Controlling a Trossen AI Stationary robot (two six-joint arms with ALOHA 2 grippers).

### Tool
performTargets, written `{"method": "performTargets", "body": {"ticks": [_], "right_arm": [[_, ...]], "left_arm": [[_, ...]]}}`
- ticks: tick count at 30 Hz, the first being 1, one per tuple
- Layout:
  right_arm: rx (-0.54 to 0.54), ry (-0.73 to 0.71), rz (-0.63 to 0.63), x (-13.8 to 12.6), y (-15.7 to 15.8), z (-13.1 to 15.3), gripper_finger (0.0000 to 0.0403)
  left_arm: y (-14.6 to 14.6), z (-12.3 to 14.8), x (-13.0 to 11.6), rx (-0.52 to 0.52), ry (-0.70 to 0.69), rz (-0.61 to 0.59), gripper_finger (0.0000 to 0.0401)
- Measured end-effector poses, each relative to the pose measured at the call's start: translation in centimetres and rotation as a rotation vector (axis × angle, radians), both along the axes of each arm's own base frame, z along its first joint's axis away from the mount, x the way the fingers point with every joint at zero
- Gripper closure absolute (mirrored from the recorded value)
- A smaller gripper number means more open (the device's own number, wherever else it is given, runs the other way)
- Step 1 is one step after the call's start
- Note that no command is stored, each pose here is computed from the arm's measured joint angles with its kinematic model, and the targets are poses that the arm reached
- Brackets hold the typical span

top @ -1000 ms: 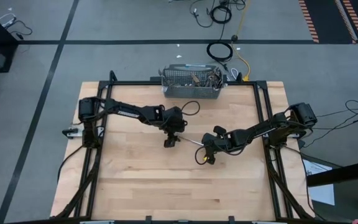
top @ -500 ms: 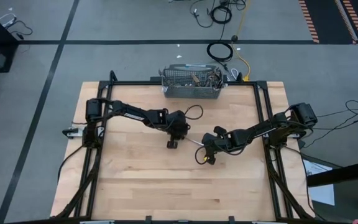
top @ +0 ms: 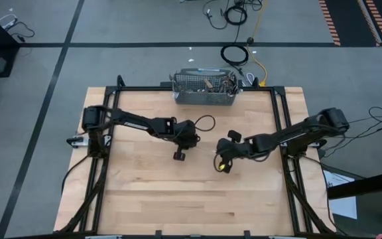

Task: Sort silverware
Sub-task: Put the silver table knife into the silverware organizer

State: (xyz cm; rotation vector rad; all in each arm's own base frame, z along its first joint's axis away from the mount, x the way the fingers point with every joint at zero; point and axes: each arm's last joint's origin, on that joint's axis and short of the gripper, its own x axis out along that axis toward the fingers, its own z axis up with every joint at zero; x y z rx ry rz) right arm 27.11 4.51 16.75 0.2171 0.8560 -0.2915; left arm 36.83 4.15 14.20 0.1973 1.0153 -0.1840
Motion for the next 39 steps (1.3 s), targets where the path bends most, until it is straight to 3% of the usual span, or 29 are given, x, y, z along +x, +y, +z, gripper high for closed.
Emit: {"method": "performTargets", "body": {"ticks": [6, 12, 21, 30, 39], "right_arm": [[-0.001, -0.134, -0.019, -0.9, -1.0, 3.5, 0.0362], [-0.029, -0.161, -0.034, -1.5, -2.0, 4.8, 0.0336], [-0.084, -0.222, -0.005, -1.5, -2.1, 7.6, 0.0284], [-0.309, -0.071, -0.095, -2.6, -2.9, 11.7, 0.0262], [-0.376, -0.103, -0.181, -6.0, -3.6, 16.0, 0.0261]], "left_arm": [[0.5, 3.0, -0.4, 0.086, 0.015, 0.063, 0.0397], [0.6, 4.9, -0.2, 0.132, -0.033, 0.062, 0.0397], [1.1, 8.2, 0.1, 0.28, 0.054, 0.019, 0.0397], [3.9, 14.7, 0.7, 0.717, 0.126, -0.012, 0.0397], [10.3, 20.3, -0.1, 1.021, 0.147, 0.103, 0.0397]]}}
